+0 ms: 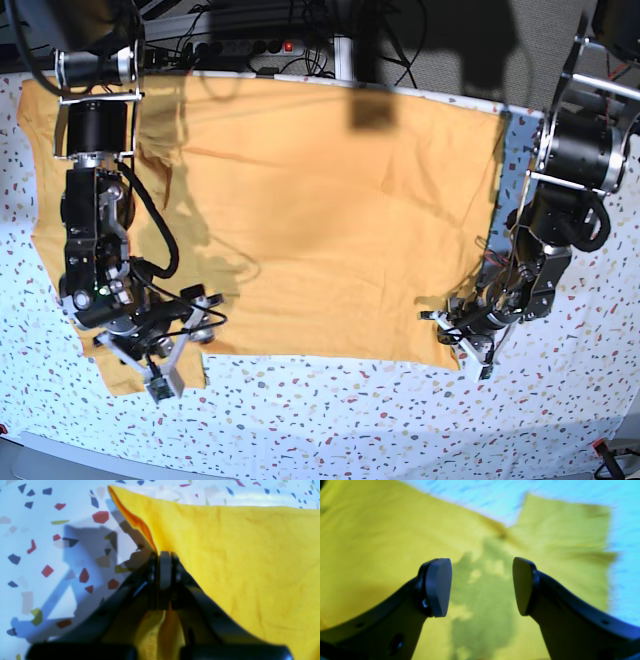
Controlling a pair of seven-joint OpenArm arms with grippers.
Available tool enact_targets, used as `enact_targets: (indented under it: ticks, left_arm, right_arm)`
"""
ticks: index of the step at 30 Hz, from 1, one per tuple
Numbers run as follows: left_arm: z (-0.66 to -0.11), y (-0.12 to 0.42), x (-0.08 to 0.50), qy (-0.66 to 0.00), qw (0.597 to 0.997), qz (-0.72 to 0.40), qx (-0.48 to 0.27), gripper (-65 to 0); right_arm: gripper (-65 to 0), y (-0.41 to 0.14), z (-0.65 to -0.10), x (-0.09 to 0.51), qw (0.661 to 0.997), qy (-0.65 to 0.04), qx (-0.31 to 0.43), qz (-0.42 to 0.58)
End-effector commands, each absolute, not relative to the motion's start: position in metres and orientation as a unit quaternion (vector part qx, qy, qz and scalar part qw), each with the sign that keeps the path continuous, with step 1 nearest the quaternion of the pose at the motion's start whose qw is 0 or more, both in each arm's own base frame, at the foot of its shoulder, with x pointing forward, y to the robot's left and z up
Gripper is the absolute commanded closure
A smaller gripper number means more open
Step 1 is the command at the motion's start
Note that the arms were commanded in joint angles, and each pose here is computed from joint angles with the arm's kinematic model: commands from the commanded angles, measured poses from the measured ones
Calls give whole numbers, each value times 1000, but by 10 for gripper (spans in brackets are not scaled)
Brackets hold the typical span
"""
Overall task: Fold the T-shirt properly
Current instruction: 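Grasp the hem corners with the right and left grippers, then lift the hem and fold it over toward the collar with both grippers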
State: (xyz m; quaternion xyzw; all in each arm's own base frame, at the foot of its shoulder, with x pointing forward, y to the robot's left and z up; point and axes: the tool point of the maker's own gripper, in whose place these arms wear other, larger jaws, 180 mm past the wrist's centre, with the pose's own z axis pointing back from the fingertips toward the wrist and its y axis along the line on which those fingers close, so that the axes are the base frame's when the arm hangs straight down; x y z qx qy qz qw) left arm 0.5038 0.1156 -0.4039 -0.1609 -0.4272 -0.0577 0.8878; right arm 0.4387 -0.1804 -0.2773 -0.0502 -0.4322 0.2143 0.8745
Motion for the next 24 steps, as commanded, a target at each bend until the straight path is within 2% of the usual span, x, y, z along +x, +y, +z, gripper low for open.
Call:
enact_targets:
  ticks: [1, 4, 7, 13, 18, 24]
  left_arm:
    - [-372, 115, 526, -465, 868, -60, -165, 0]
    - [-372, 115, 526, -465, 868, -59, -165, 0]
    - [-372, 115, 526, -465, 868, -60, -165, 0]
    - [-372, 115, 526, -465, 868, -60, -165, 0]
    - [-372, 115, 526, -465, 868, -59, -166, 0]
    - [-372, 113, 526, -465, 867, -59, -167, 0]
  right_arm:
    - [-379, -194, -252, 454, 858, -470, -72, 197]
    - [-379, -228, -248, 470, 862, -477, -85, 149]
    - [-379, -270, -256, 485, 884, -453, -70, 95]
    - [-379, -379, -268, 492, 918, -384, -91, -27]
    - [-379, -443, -282, 463, 930, -344, -100, -87]
    - [-379, -476, -321, 412, 945, -295, -119, -76]
